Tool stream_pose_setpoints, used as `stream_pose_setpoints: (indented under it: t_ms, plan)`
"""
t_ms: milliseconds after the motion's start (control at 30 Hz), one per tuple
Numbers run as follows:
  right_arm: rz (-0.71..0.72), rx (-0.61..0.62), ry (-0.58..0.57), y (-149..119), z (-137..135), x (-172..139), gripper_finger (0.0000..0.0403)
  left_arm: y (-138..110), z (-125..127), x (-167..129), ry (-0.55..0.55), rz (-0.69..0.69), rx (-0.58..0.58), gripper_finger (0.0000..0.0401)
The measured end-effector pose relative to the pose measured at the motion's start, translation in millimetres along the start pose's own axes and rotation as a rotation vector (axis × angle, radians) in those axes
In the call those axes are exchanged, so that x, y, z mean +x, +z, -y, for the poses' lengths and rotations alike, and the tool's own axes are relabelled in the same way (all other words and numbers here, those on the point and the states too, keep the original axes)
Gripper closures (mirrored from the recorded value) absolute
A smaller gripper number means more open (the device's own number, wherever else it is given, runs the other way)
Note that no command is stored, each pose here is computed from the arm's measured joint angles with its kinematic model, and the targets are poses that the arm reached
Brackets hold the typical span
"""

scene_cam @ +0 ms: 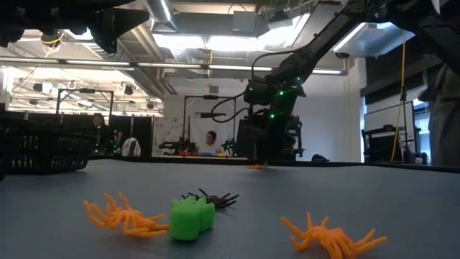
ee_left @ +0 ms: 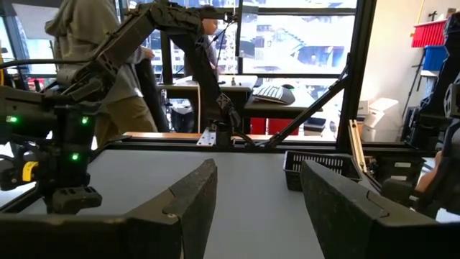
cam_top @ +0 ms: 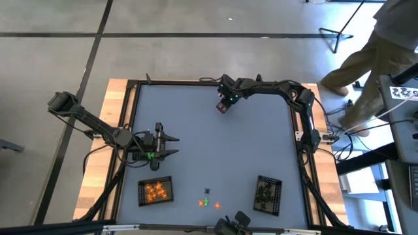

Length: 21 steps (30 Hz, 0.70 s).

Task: Sort Halloween decoration
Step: Put the green skeleton toy into the top black bin

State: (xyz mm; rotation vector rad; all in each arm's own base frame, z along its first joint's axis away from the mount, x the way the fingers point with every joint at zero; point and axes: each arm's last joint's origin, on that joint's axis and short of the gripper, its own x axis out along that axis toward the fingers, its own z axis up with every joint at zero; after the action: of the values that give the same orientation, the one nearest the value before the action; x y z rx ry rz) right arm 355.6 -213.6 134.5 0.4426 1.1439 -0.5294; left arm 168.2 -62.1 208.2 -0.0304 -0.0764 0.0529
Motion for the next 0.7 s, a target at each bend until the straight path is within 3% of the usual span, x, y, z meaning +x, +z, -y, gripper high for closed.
stream_pose_setpoints:
  t_ms: [333, 700]
  plan:
    - [-0.027, 0.034, 0.007, -3.3, -0.2, -9.0, 0.0258, 0.0, 0.0, 0.0, 0.0, 0.0, 0.0, 0.0207]
    - [0.006, 0.005, 0.0, 0.3, 0.0, -1.4, 0.0313, 0.0, -0.1, 0.0, 0.0, 0.0, -0.01, 0.0207]
